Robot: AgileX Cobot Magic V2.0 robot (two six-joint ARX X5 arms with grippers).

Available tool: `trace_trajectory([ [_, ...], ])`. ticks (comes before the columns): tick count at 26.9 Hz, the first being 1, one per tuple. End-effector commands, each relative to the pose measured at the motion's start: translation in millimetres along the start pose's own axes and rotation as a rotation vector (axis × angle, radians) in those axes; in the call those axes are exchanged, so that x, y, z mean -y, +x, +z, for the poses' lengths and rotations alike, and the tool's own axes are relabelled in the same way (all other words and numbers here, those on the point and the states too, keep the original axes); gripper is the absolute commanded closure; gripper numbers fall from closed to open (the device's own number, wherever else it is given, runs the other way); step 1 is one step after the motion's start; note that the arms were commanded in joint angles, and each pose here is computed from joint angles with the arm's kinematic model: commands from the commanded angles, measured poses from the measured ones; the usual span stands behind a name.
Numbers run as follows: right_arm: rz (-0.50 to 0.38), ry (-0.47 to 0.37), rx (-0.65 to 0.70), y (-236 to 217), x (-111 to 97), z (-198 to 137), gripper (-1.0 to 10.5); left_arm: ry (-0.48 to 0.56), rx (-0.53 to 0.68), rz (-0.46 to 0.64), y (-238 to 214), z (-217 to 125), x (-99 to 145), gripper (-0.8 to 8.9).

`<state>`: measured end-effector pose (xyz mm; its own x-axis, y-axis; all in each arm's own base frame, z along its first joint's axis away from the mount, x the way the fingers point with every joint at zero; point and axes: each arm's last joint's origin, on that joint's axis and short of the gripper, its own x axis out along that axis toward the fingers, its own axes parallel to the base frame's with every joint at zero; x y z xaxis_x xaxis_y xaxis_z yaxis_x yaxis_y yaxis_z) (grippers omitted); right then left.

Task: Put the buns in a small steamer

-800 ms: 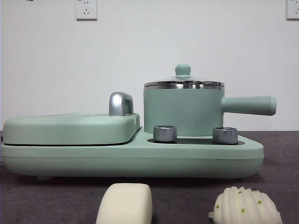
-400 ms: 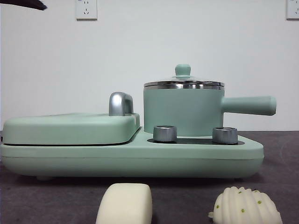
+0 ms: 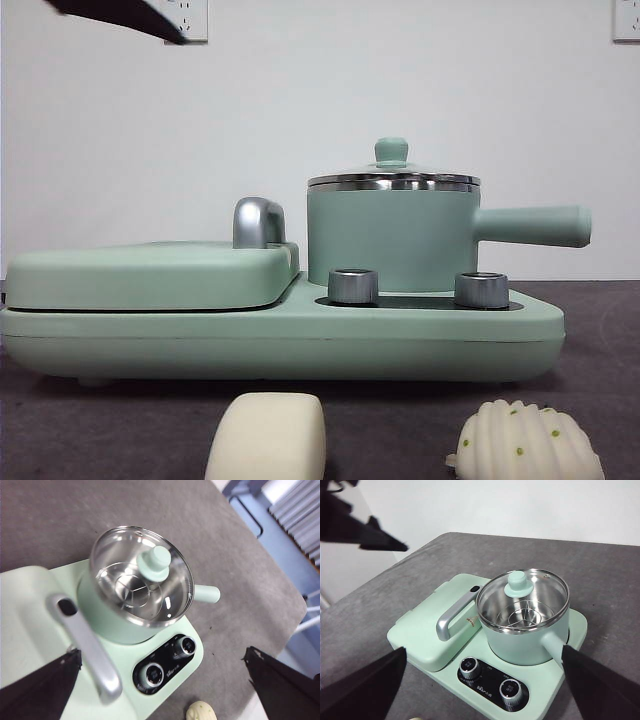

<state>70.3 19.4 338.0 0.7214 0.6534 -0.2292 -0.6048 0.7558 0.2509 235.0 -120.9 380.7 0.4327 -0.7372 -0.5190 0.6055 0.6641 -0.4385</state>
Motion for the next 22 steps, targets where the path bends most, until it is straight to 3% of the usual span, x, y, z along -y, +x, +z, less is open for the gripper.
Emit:
trace_trajectory([
  [1,-0.001,-0.001,0.014,-2,-2,4,4.5,0.060,-0.025,0.000,18,23,3,2.83],
  [10,-0.002,-0.002,0.014,-2,-2,4,4.5,0.208,-0.103,0.109,93,52,10,2.84],
  [22,-0.001,-0.001,0.014,-2,-2,4,4.5,0.441,-0.090,0.122,176,40,37,2.86],
])
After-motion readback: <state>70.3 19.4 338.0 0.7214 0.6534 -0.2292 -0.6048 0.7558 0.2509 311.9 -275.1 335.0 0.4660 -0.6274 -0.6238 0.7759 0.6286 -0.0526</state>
